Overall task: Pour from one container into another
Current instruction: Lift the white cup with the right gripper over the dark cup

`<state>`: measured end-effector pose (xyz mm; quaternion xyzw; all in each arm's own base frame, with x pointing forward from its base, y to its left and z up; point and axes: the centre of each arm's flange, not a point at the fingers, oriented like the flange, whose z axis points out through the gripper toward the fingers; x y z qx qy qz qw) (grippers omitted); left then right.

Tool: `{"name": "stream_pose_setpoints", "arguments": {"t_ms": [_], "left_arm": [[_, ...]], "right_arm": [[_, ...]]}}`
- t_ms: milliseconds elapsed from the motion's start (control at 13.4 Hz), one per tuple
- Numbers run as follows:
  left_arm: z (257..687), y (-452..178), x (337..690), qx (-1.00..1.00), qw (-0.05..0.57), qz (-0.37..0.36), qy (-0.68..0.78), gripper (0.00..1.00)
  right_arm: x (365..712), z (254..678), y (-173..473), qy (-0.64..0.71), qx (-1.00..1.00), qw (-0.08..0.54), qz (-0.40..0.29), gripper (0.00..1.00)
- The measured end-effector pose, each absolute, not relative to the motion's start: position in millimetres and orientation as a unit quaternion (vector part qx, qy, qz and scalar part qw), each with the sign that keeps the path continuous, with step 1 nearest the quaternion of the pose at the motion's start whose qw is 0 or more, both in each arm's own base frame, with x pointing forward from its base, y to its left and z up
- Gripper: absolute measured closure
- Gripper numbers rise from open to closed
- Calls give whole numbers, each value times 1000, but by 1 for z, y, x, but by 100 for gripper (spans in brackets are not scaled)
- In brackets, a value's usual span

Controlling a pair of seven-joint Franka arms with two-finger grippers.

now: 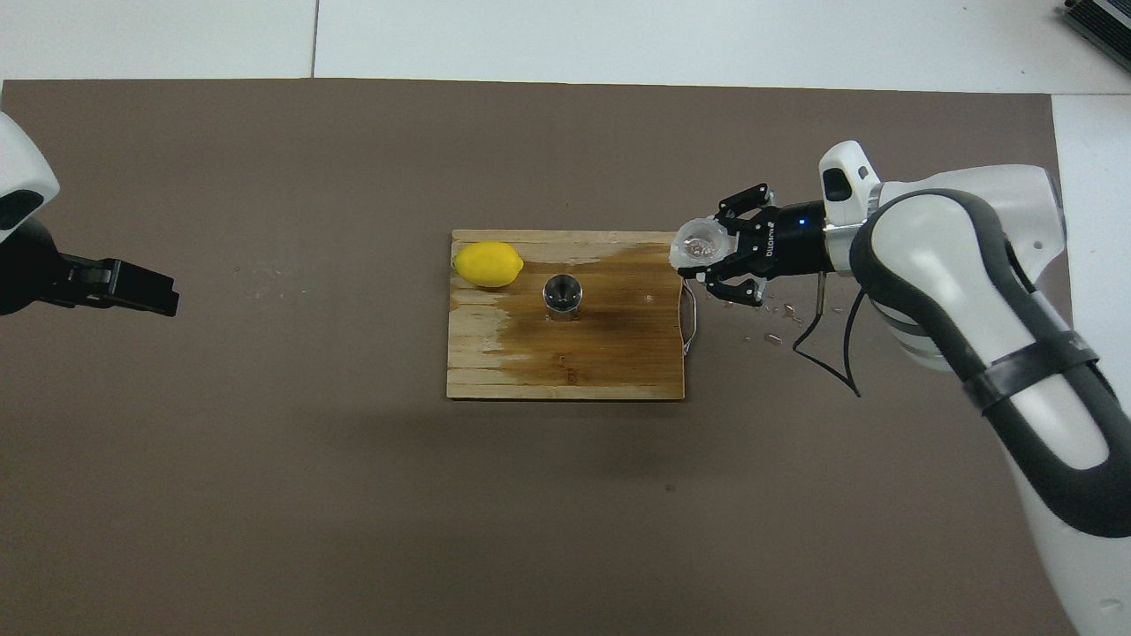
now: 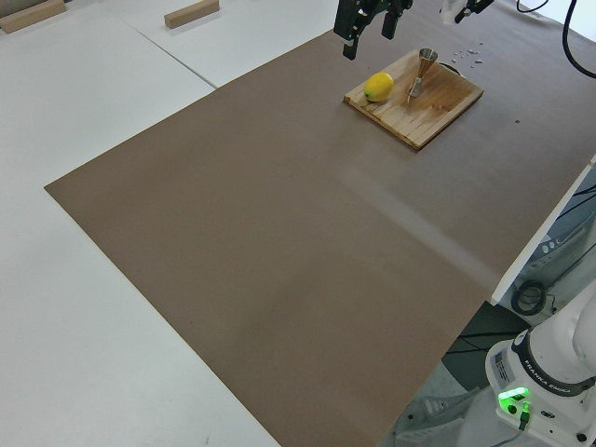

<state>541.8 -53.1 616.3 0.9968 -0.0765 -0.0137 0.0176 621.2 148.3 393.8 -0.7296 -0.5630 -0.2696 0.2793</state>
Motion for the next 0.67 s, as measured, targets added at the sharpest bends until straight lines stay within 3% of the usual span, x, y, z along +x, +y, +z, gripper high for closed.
{"name": "stream_pose_setpoints", "arguments": {"t_ms": [372,670], "left_arm": [[616,-53,542,997,17,-14,-76,0],[616,-53,542,997,17,-14,-77,0]], "right_arm": [[599,413,242,-614,-744,177,-196,50],[591,415,262,-657,-728,114,-160,50]]}}
